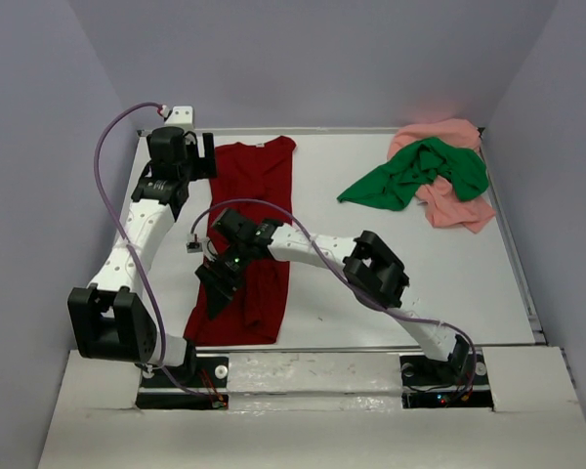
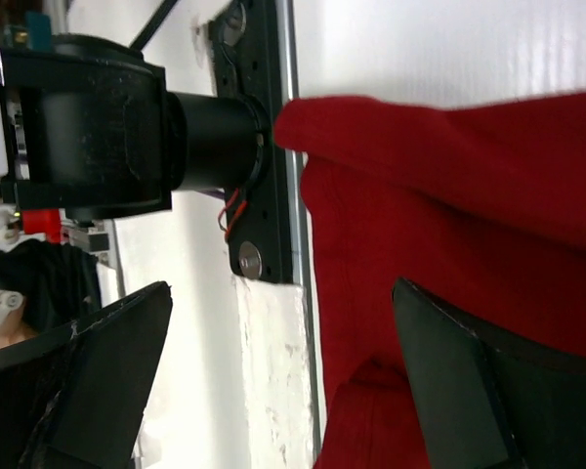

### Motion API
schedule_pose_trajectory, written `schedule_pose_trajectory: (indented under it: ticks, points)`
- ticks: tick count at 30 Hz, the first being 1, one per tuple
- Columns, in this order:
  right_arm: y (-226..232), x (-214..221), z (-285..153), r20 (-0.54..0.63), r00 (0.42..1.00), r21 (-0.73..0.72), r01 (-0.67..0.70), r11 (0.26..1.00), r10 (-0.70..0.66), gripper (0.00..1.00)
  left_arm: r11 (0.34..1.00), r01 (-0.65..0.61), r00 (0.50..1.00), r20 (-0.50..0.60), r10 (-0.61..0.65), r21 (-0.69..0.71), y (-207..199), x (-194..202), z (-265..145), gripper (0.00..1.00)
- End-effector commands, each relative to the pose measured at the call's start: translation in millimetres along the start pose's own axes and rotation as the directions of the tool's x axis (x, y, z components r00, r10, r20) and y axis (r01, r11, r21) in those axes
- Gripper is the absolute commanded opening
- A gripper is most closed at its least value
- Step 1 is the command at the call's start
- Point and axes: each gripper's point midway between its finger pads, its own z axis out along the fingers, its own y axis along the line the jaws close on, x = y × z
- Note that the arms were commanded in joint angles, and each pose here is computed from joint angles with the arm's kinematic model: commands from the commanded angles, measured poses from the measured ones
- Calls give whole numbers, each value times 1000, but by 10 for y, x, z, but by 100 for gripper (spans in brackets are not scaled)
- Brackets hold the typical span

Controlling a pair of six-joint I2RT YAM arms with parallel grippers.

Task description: Fold and stack the t-shirts

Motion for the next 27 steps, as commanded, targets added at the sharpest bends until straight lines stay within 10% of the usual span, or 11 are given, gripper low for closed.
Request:
schedule_pose_trajectory:
  ticks: [1, 18, 27]
  points:
    - [193, -233, -424, 77, 991, 119, 101, 988, -111, 100, 1000, 10, 998, 65, -9, -12, 58, -163, -121, 99]
    - [-25, -153, -242, 31, 998, -150, -48, 988, 53, 96, 987, 11, 996, -90, 3, 157, -202, 257, 148, 93]
    - [-516, -245, -1914, 295, 953, 383, -48, 923, -73, 98, 969, 10, 946, -315, 70, 247, 147, 753, -146, 80]
